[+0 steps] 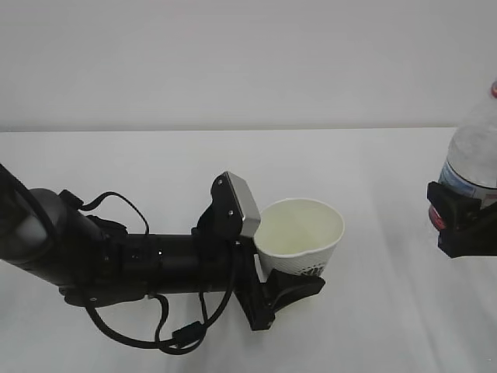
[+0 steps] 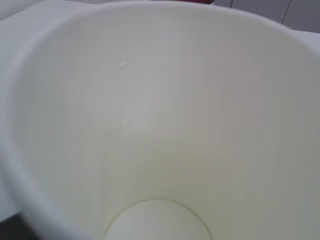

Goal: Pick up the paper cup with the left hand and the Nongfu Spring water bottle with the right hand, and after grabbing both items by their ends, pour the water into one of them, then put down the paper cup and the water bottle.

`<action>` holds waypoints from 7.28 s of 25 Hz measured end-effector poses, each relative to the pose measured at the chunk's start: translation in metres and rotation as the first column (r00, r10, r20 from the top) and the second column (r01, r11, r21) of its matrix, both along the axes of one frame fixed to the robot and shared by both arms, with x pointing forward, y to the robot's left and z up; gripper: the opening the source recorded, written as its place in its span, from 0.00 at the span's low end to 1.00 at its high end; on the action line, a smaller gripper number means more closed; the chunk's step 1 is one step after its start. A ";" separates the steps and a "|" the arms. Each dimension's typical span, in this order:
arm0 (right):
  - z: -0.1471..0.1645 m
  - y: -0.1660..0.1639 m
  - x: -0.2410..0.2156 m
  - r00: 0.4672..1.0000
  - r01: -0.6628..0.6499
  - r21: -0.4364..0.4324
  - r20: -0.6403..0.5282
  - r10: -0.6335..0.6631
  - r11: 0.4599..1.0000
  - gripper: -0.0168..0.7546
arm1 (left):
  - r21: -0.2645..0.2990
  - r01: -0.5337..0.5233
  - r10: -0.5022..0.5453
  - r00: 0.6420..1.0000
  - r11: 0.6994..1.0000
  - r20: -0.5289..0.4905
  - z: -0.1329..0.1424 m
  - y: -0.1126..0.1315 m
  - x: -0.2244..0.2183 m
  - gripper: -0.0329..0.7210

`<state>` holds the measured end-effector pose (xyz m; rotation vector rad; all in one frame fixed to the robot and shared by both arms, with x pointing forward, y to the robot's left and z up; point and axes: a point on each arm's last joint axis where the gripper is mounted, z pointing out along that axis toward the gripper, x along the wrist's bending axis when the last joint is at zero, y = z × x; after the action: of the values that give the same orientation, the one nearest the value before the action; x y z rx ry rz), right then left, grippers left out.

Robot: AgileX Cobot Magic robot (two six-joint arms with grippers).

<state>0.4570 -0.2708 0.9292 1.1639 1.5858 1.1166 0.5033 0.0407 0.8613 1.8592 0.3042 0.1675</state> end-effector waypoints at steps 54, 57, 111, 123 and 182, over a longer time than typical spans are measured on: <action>0.006 0.002 0.001 0.978 -0.084 -0.511 0.122 0.169 0.855 0.66 | -0.105 0.139 -0.139 0.990 0.985 0.000 0.017 -0.036 -0.018 0.76; 0.006 0.002 0.001 0.976 -0.086 -0.542 0.122 0.180 0.836 0.66 | -0.112 0.155 -0.156 0.988 0.982 -0.003 0.017 -0.040 -0.023 0.76; 0.006 0.004 0.001 0.961 -0.110 -0.656 0.120 0.248 0.747 0.66 | -0.091 0.141 -0.143 0.990 0.986 -0.013 0.015 -0.042 -0.023 0.73; 0.006 0.004 0.001 0.956 -0.109 -0.709 0.117 0.268 0.697 0.66 | -0.091 0.141 -0.143 0.990 0.986 -0.013 0.015 -0.042 -0.023 0.75; 0.006 0.004 0.001 0.932 -0.085 -0.891 0.087 0.352 0.446 0.66 | -0.088 0.144 -0.146 0.989 0.986 -0.013 0.015 -0.042 -0.024 0.77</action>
<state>0.4579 -0.2665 0.9352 0.0756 1.7603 0.3866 0.4796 -0.0008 0.8760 1.7902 0.1850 0.0359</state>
